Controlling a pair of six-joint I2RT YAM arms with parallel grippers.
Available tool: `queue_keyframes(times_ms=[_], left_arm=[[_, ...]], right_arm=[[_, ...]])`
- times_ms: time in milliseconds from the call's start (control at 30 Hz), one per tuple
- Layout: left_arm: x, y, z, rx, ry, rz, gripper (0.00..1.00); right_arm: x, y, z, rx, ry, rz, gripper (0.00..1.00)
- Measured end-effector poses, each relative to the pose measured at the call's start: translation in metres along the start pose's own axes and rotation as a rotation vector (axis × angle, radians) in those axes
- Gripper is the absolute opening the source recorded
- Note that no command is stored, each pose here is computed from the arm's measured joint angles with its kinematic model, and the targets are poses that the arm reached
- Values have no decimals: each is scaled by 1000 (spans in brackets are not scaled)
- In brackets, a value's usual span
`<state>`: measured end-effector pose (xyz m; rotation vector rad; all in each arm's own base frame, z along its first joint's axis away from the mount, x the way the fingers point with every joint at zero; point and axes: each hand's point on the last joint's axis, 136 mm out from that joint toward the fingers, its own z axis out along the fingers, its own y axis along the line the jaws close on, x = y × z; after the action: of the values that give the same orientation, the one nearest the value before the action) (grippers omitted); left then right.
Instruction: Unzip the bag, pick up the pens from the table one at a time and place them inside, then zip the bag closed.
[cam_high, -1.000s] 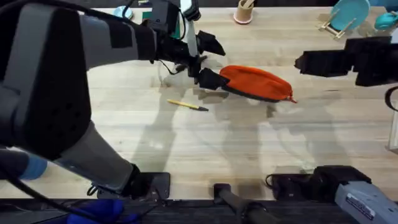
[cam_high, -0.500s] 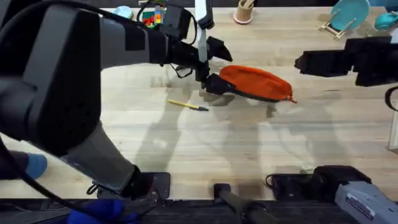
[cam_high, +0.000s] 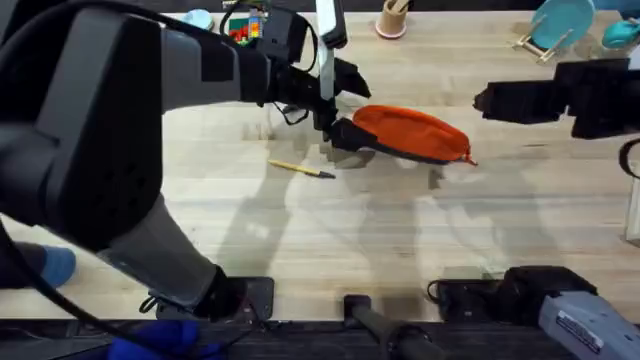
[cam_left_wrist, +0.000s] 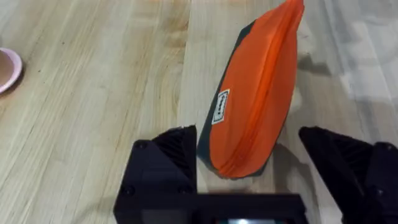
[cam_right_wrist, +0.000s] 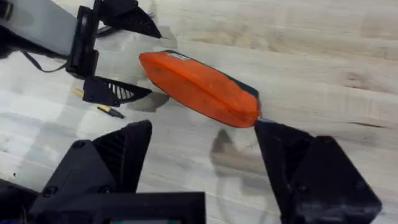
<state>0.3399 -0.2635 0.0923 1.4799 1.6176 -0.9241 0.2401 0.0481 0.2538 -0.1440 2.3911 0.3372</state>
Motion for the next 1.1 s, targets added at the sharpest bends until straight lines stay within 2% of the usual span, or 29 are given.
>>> queue_keyframes(times_ms=[100, 267, 367, 467, 633, 700, 1100], left_arm=[[0, 0, 0, -1, 1, 0, 950], [2, 2, 0, -10, 11, 0, 751], [2, 2, 0, -13, 14, -1, 586], [2, 2, 0, -14, 14, 1, 371], [3, 3, 0, -16, 17, 1, 72], [3, 3, 0, -17, 18, 1, 47], [3, 3, 0, -17, 18, 1, 44]], right_arm=[[0, 0, 0, 0, 0, 0, 996], [0, 0, 0, 0, 0, 0, 996], [0, 0, 0, 0, 0, 0, 996], [0, 0, 0, 0, 0, 0, 996], [0, 0, 0, 0, 0, 0, 996], [0, 0, 0, 0, 0, 0, 996], [0, 0, 0, 0, 0, -17, 996]])
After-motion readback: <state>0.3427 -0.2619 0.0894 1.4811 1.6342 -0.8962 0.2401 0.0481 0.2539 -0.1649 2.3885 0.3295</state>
